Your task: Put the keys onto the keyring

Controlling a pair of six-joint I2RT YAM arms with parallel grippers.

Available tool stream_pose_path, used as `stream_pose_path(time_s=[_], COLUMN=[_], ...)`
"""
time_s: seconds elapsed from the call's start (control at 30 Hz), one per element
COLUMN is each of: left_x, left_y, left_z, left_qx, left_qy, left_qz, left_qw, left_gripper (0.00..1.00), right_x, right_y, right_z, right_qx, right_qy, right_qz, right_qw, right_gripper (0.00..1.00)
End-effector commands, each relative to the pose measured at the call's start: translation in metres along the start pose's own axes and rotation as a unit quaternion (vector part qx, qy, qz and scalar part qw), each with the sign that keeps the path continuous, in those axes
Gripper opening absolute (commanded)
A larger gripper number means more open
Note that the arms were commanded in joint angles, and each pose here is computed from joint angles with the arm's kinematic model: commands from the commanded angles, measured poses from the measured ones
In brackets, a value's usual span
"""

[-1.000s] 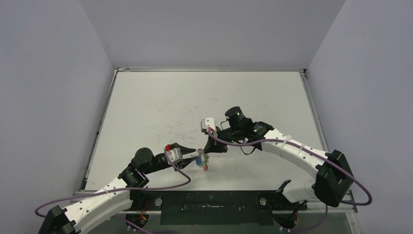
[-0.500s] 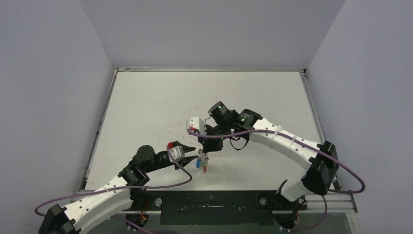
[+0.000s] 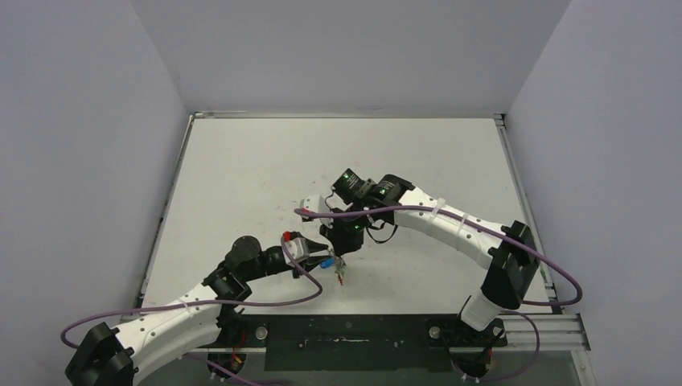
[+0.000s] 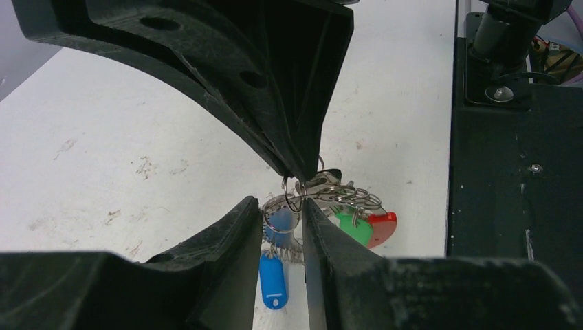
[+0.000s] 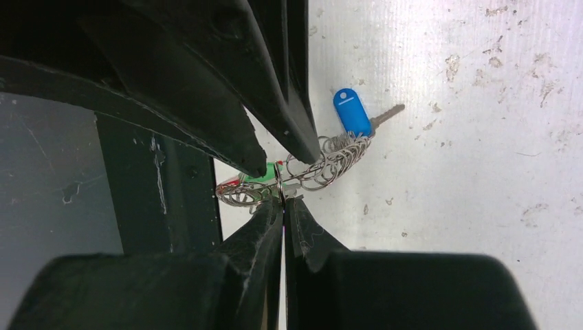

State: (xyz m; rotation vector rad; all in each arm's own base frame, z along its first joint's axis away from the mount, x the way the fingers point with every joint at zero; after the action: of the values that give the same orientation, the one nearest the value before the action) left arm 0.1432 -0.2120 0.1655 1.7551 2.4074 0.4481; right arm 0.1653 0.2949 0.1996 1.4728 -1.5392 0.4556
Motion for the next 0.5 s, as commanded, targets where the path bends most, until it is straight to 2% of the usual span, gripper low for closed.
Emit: stream_pose_path(time_s=[0.0,0.37,0.47], left_x=[-0.0095,-0.0177,-0.0169], left_y=[0.0106,0.0112,0.0104], left_z=[-0.0341,-0.0300,-0.0297], left_qx=[-0.019,-0.014,-0.014], left_qy=[-0.061,-0.063,-0.064], left_qz=[-0.001,0.003,0.004], left_qw=[0.998,0.998,0.998], left_gripper=[0.25,0.00,0.00], right_x=[0.0096,0.0079,0.0063], right_y=[0.0085,0.0094,0.0078], right_z=[-0.0183,-0.0187,-0.0173], right_qx=[0.011,0.013,0.012], right_qy=[-0.031,-0.033,-0.032], right_qz=[-0.001,-0.003,0.000], right_qw=[0.999,0.999,0.999], right_gripper=[0.00,0.00,0.00])
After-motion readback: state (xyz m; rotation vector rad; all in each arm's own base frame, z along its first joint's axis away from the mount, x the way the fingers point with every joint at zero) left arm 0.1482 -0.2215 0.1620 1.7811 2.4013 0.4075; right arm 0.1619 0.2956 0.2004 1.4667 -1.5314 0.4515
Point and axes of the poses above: each gripper's point midway between its finger pads, its own x axis back along the fingers, its own y axis along the line the jaws close on, z = x × y, the point moved 5 cm from there along x, back along the fingers, and after that the axes turned 12 degrees about -x, right-handed, at the moved point
